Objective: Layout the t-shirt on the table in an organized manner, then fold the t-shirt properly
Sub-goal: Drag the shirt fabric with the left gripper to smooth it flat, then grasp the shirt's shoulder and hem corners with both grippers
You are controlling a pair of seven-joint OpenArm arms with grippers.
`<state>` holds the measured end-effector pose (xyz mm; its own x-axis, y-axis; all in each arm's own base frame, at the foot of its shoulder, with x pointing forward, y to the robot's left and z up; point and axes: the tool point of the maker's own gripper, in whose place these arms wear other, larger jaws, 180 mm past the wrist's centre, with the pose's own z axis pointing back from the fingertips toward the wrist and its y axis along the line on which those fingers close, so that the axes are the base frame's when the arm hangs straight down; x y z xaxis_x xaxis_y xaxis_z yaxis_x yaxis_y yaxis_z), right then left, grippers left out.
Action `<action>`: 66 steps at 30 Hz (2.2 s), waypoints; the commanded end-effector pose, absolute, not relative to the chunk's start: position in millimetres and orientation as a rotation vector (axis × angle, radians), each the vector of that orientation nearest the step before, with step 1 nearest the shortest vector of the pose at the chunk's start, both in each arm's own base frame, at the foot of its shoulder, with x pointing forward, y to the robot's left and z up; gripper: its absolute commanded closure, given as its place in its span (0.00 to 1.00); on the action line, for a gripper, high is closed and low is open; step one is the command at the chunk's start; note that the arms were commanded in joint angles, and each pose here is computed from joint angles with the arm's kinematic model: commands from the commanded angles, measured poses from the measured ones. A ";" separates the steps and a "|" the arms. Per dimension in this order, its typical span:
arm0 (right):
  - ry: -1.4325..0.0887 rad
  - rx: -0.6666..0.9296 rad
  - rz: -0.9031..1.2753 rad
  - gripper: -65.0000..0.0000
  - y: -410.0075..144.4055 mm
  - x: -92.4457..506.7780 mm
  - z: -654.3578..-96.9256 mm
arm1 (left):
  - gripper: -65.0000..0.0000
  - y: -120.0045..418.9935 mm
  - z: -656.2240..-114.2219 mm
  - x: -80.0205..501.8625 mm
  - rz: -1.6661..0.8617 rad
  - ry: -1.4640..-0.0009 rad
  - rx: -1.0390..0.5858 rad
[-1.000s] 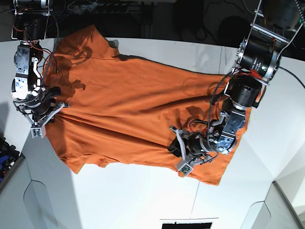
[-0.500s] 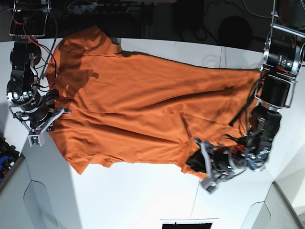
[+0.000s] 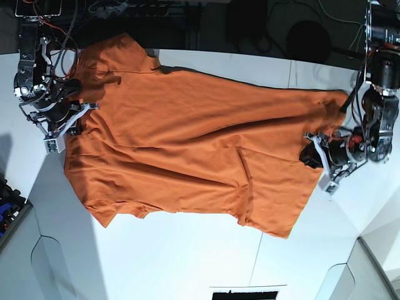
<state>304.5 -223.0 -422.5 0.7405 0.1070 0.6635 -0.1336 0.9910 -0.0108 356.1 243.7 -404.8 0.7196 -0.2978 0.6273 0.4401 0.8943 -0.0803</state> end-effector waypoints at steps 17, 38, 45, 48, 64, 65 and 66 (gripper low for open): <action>-0.785 -0.013 0.102 1.00 -250.1 380.1 -400.7 | 0.67 226.8 -417.2 363.5 -0.384 -0.695 -0.192; -0.858 -0.055 0.053 1.00 -264.5 321.5 -354.5 | 0.67 295.7 -321.8 359.8 -0.095 -0.830 -0.468; -0.765 0.020 -0.027 1.00 -283.4 247.9 -369.8 | 0.67 312.5 -348.7 311.8 -0.064 -0.737 -0.441; -0.728 0.111 -0.046 1.00 -280.9 219.1 -376.6 | 0.67 301.5 -354.6 292.4 -0.110 -0.704 -0.437; -0.624 0.257 -0.130 0.64 -258.6 158.1 -399.5 | 0.39 280.0 -378.3 247.6 -0.175 -0.638 -0.414; -0.625 0.264 -0.137 0.64 -256.1 157.6 -400.5 | 0.39 281.9 -381.4 245.9 -0.166 -0.630 -0.412; -0.626 0.273 -0.145 0.64 -253.1 157.0 -401.5 | 0.39 283.7 -384.4 244.5 -0.155 -0.623 -0.412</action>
